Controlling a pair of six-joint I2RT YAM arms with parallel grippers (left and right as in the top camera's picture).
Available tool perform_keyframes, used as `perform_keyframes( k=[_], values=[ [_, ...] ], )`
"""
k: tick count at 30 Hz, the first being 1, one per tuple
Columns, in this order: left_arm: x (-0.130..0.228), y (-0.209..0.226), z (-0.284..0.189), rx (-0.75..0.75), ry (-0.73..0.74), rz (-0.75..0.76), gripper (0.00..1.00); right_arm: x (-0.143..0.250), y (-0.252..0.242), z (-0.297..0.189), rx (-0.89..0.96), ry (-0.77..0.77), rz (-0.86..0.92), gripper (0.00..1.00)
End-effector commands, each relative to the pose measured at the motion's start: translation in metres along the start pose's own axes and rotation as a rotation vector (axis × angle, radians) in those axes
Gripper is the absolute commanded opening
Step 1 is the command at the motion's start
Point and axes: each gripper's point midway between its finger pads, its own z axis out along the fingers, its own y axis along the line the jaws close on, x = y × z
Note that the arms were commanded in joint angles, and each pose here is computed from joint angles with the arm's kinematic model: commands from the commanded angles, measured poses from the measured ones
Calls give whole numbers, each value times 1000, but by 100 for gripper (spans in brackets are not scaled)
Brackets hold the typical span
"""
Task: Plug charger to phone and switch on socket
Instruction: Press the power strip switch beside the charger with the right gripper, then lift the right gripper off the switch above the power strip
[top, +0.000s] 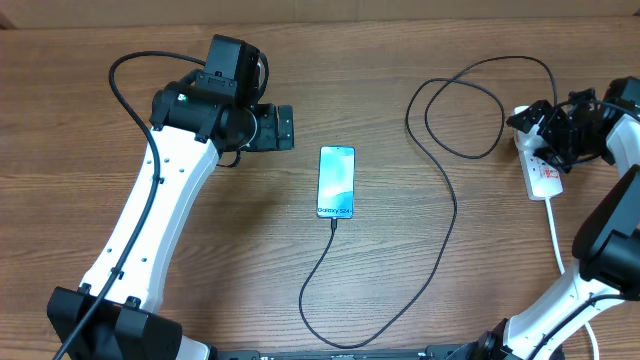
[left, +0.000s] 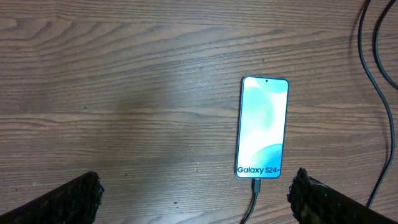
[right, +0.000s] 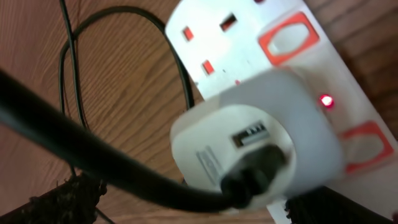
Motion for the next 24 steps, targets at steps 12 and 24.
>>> perform_keyframes(
  k=[12, 24],
  values=[
    [-1, -5, -4, 17, -9, 22, 100, -8, 1, -60, 134, -124, 80, 100],
    [-1, -5, -4, 18, -9, 22, 100, 12, 18, -116, 187, -186, 136, 100]
  ],
)
